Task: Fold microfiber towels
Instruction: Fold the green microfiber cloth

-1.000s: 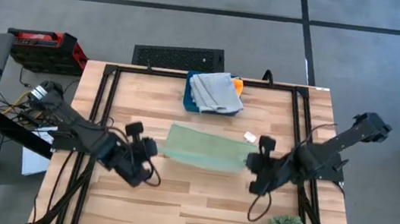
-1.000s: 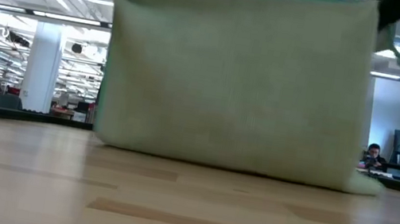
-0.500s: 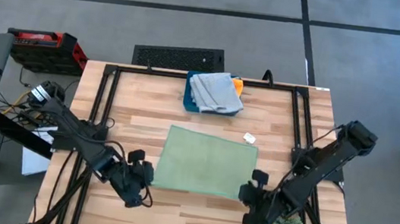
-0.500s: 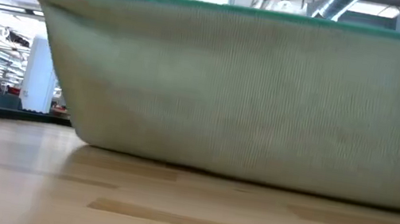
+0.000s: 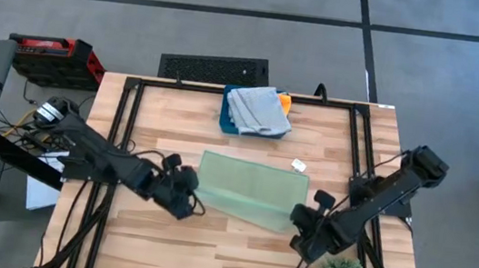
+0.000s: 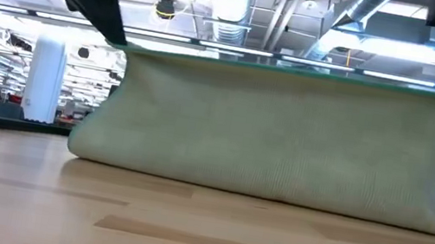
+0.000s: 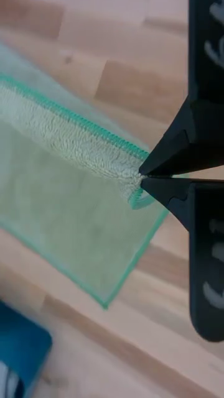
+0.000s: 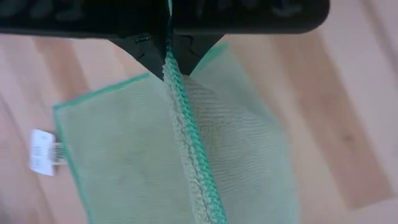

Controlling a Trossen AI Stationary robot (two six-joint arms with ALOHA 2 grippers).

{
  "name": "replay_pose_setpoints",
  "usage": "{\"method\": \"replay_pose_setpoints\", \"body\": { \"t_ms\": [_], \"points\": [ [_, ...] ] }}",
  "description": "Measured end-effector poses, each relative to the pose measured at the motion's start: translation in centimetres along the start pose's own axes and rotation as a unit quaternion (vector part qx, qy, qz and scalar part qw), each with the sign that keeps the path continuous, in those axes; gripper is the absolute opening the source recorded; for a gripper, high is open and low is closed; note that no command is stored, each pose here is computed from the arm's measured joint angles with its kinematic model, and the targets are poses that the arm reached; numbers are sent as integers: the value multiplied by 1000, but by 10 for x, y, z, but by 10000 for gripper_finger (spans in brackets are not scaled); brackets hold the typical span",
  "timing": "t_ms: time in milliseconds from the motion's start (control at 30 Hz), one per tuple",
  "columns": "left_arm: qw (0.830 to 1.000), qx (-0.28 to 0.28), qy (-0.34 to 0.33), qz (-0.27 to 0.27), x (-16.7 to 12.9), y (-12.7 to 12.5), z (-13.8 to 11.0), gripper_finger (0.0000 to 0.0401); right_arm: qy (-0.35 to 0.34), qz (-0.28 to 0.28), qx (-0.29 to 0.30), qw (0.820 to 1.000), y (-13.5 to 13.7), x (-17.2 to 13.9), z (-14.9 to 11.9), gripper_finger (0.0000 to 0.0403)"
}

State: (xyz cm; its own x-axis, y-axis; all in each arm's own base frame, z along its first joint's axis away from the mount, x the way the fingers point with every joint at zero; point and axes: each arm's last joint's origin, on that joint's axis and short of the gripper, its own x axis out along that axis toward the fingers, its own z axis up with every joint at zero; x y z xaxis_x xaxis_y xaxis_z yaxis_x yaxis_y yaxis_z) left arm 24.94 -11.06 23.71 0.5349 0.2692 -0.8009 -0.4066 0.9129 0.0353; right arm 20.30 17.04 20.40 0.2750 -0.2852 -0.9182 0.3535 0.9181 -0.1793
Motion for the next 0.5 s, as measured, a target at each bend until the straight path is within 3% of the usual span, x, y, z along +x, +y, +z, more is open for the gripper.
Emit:
{"method": "replay_pose_setpoints", "body": {
  "t_ms": [300,500],
  "points": [
    [999,-25,1,42,15,25,19,0,36,-69,16,997,-27,12,19,8],
    [998,-20,11,61,24,35,24,0,45,-81,15,996,-38,19,32,8]
  ]
}}
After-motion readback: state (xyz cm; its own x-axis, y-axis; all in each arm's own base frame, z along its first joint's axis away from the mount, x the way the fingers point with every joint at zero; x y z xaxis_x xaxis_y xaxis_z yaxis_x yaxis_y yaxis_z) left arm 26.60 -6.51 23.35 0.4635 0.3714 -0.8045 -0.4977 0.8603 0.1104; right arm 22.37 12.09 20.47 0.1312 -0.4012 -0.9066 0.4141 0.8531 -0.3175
